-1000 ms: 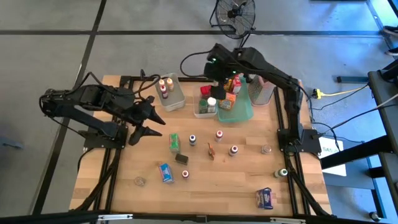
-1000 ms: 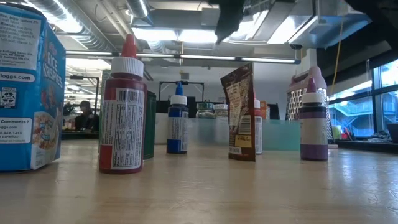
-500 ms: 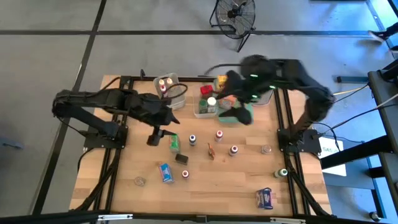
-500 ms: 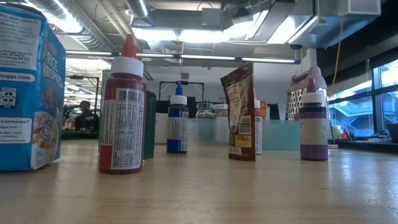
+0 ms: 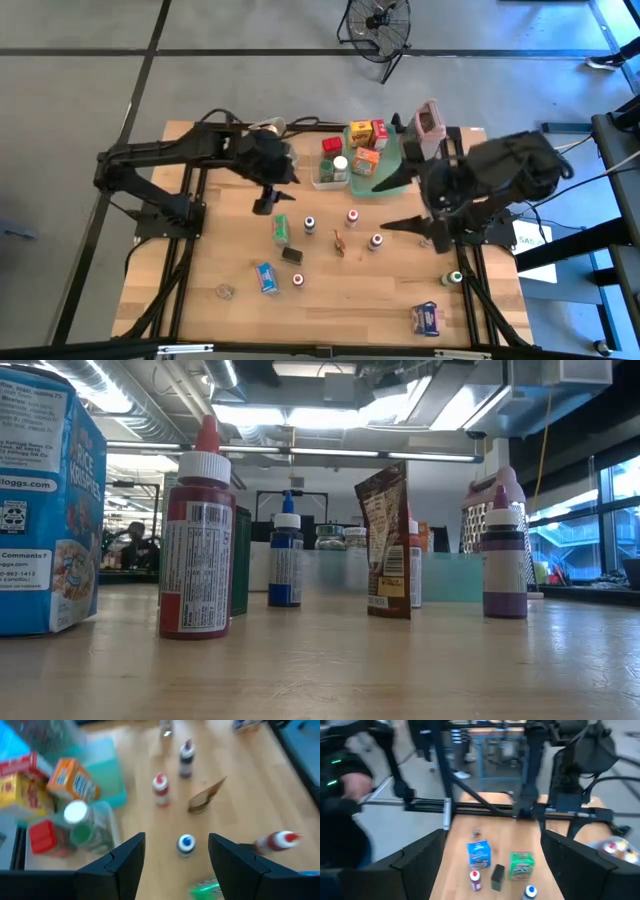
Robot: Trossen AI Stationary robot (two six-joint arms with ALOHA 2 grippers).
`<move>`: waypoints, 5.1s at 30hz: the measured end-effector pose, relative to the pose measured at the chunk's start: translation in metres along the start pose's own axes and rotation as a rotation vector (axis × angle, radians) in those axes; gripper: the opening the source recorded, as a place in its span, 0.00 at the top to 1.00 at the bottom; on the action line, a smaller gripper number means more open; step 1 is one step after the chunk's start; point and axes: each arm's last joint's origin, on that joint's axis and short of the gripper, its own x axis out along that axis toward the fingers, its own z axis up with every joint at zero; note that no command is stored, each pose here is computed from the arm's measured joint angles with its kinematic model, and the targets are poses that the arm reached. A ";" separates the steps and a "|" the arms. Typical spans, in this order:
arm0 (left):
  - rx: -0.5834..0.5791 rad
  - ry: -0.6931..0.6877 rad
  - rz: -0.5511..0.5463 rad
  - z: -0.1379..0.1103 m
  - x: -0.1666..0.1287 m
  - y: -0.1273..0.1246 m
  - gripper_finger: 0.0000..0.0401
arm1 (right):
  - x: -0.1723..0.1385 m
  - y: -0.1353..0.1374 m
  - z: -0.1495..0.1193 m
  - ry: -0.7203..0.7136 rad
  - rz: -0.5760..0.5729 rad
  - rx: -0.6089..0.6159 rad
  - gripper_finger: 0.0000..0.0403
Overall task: Pick & Place Kitchen Items
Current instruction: Put the blue food coloring bottle into the gray bin
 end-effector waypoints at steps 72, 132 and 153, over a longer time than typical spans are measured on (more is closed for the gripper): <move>-0.021 0.427 0.014 -0.021 0.169 -0.030 0.47 | 0.011 0.070 -0.020 0.054 0.116 -0.149 0.18; -0.029 0.456 -0.039 -0.027 0.179 -0.024 0.47 | 0.011 0.069 -0.022 0.077 0.111 -0.131 0.17; -0.030 0.468 -0.034 -0.029 0.180 -0.024 0.64 | 0.012 0.070 -0.022 0.079 0.110 -0.116 0.18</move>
